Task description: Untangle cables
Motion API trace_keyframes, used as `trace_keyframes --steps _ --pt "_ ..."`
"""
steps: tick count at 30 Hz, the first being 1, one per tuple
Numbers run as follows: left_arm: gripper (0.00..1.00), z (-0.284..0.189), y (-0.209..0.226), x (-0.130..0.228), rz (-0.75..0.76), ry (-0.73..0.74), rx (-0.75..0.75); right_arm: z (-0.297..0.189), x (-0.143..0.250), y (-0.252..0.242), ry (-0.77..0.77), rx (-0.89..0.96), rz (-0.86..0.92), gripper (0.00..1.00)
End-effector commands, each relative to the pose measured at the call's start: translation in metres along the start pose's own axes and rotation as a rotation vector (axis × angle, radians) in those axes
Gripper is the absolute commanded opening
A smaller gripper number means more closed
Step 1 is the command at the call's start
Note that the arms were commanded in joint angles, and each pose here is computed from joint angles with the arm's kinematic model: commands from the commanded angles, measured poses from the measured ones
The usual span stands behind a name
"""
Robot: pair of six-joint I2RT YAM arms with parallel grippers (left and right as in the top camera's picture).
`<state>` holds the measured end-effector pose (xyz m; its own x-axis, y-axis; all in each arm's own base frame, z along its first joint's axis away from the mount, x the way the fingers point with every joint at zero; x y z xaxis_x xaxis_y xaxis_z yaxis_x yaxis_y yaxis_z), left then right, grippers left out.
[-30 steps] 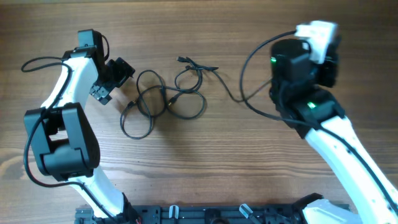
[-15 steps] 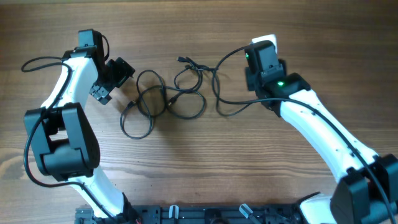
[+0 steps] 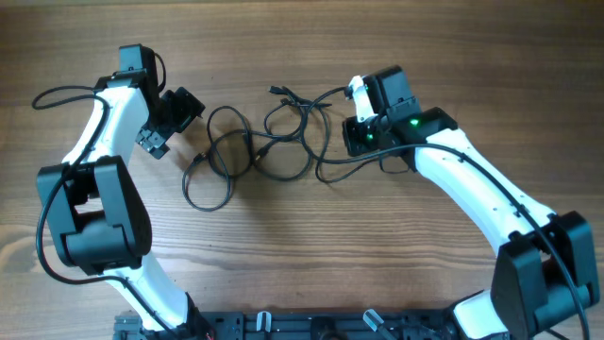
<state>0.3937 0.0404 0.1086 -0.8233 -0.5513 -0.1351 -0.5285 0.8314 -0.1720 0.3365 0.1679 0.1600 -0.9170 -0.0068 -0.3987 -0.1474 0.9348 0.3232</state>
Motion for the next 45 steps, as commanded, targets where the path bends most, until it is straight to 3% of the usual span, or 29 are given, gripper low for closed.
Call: trace_keyframes --steps 1,6,9,14,21,31,33,34,35,40,45 --pt "1.00 0.004 0.001 0.002 0.001 0.012 -0.001 0.006 0.005 0.002 0.047 -0.035 0.002 0.20" --pt "1.00 0.004 0.001 0.002 0.001 0.012 -0.001 0.007 0.017 0.004 0.121 -0.077 -0.096 0.24" --pt "1.00 0.004 0.001 0.002 0.000 0.012 -0.001 0.004 0.027 0.011 0.178 -0.170 -0.205 0.31" --pt "1.00 0.004 0.001 0.002 0.001 0.012 -0.001 0.003 0.035 0.010 0.221 -0.182 -0.243 0.44" --pt "1.00 0.004 0.001 0.002 0.001 0.012 -0.001 -0.003 0.048 0.018 0.278 -0.316 -0.395 0.50" --pt "1.00 0.004 0.001 0.002 0.001 0.012 -0.001 -0.002 0.047 0.018 0.266 -0.311 -0.451 0.59" --pt "1.00 0.004 0.001 0.002 0.001 0.012 -0.001 -0.001 0.044 0.018 0.245 -0.302 -0.459 0.68" --pt "1.00 0.004 0.001 0.002 0.002 0.012 -0.001 0.000 0.042 0.017 0.235 -0.295 -0.464 0.89" --pt "1.00 0.004 0.001 0.002 0.002 0.012 -0.001 0.000 0.040 0.017 0.223 -0.289 -0.468 1.00" --pt "1.00 0.003 -0.003 0.003 0.087 0.026 0.039 0.001 0.037 0.018 0.208 -0.292 -0.462 1.00" --pt "0.96 -0.031 -0.014 -0.003 0.149 -0.042 0.103 0.001 0.037 0.019 0.205 -0.292 -0.463 0.99"
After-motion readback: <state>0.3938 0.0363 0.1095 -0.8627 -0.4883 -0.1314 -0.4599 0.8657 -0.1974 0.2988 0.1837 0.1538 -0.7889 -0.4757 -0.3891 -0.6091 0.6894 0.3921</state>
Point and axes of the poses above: each gripper's point midway between its finger pads, its own z axis out along the fingers, its own y axis along the line the jaws close on, x = y × z, the point moved 7 cm from there along -z, back along the fingers, and after that the axes turned 14 degrees about z, right-handed, at the moved point
